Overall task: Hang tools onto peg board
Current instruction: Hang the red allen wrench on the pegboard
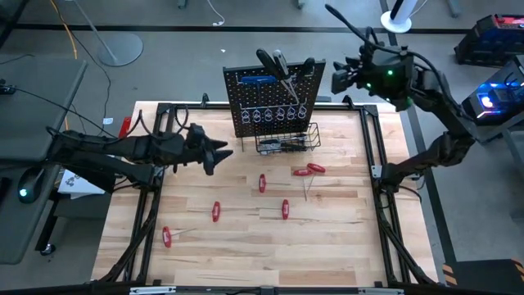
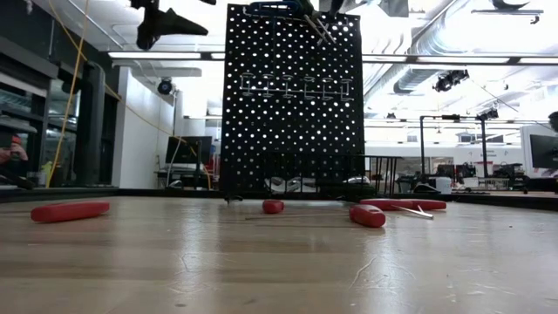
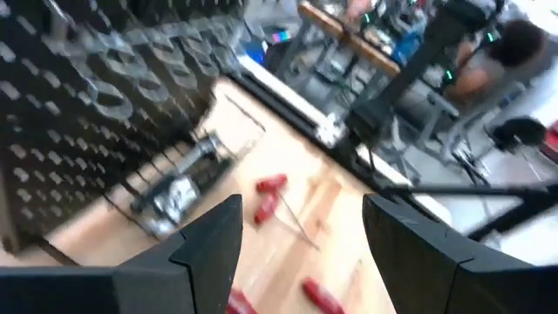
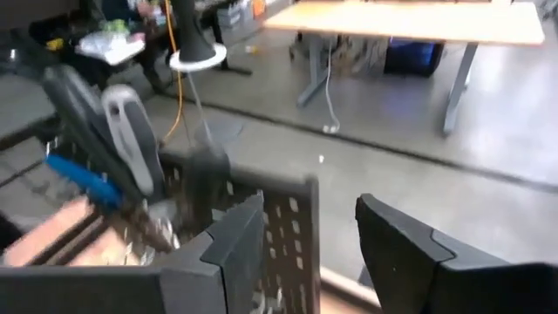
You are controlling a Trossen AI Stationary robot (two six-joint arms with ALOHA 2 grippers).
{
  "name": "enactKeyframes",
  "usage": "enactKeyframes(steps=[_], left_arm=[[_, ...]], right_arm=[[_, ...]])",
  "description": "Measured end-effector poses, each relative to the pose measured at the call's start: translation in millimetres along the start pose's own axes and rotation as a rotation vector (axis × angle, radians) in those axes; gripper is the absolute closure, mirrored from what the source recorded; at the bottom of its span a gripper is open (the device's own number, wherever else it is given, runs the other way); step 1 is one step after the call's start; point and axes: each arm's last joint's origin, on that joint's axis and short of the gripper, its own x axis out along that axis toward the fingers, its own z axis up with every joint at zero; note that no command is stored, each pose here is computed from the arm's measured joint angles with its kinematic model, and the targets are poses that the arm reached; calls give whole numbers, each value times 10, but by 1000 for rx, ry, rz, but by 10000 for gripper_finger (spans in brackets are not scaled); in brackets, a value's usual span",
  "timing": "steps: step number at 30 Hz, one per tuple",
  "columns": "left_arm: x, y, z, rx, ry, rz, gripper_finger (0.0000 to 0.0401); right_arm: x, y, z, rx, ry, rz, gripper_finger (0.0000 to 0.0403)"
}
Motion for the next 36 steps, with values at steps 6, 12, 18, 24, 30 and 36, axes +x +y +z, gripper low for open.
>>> enactKeyframes(steps=[6, 12, 18, 24, 30, 36], left_arm=[[119, -174, -479, 66, 307, -140, 172], [220, -299, -1332, 162, 890, -166, 172], [-22, -337, -1684, 244, 1171, -117, 172], [-105, -219, -1675, 476, 1048, 46, 172], [138, -106, -1715, 679, 1045, 55, 189], [324, -3, -1901, 689, 1128, 141, 227]], right_arm=[[-197, -121, -147, 19, 149, 46, 226], [-347, -83, -379, -28, 317, 31, 226], [-433, 40, -475, -63, 309, 11, 226], [-371, 169, -509, -110, 263, -41, 226], [-265, 290, -568, -173, 300, -51, 226], [-247, 315, -582, -176, 317, -41, 226]])
